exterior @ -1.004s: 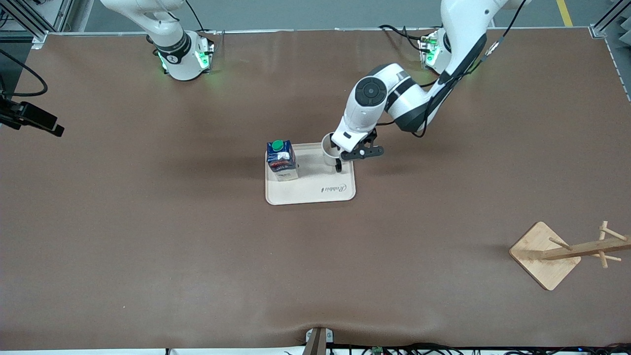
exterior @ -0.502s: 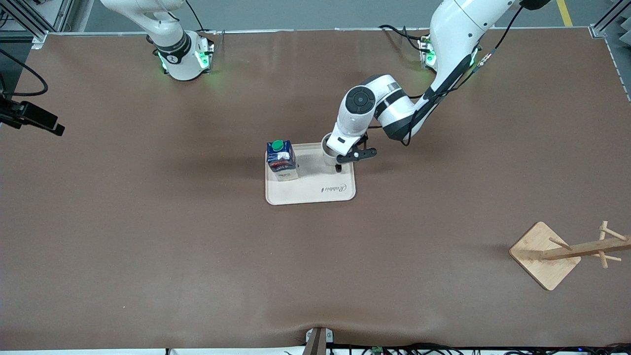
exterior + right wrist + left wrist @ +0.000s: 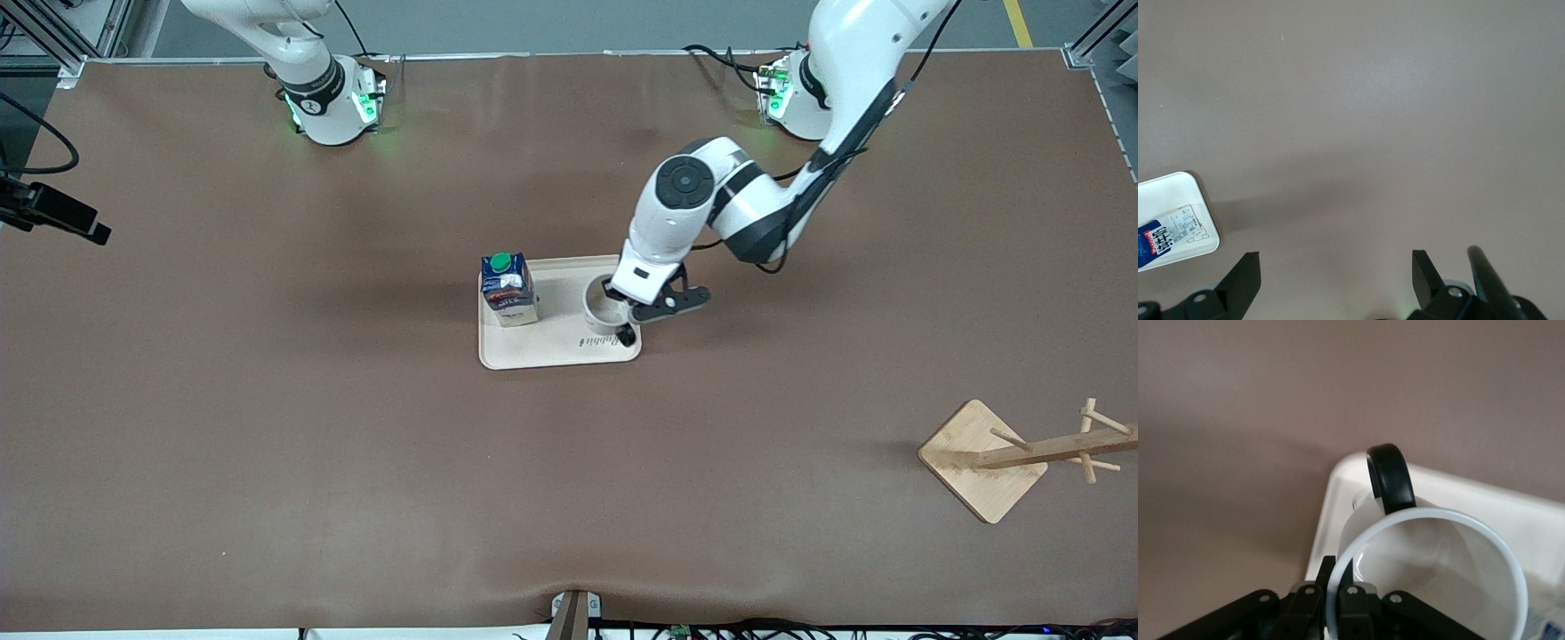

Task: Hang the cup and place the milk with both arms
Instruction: 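Lift the white mug with the left gripper toward the wooden stand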

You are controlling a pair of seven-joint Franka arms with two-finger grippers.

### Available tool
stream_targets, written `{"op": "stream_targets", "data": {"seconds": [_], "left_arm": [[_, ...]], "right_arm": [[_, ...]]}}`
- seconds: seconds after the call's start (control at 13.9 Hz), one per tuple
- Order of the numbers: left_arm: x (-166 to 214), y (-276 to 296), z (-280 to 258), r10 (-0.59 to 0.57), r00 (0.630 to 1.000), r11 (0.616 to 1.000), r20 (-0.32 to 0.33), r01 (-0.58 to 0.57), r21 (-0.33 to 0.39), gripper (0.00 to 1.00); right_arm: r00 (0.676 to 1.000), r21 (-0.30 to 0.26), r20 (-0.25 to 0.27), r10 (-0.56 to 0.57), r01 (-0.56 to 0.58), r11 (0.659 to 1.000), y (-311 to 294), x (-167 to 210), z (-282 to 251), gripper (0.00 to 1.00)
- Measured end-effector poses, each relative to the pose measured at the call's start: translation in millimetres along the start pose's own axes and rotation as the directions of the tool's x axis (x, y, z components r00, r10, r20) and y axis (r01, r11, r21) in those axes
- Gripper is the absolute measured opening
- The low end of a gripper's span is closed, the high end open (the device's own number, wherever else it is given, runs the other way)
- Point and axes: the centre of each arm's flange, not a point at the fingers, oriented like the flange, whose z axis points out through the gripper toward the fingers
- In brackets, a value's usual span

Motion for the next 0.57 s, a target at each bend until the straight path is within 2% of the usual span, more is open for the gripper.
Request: {"op": "stream_targets", "data": {"seconds": [0.22, 0.57], "left_arm": [[68, -24, -76, -0.006, 0.997, 1.000, -0.080, 0.007, 0.014, 0.05], [174, -121, -155, -0.024, 0.981, 0.999, -0.194, 0.028, 0.019, 0.05]], "right_arm": [[1.000, 0.049, 0.007, -0.001, 0.001, 0.999, 1, 1, 0, 1.00], [0.993, 0.064, 0.025, -0.112, 0.110, 0.992, -7, 5, 11, 1.00]]}}
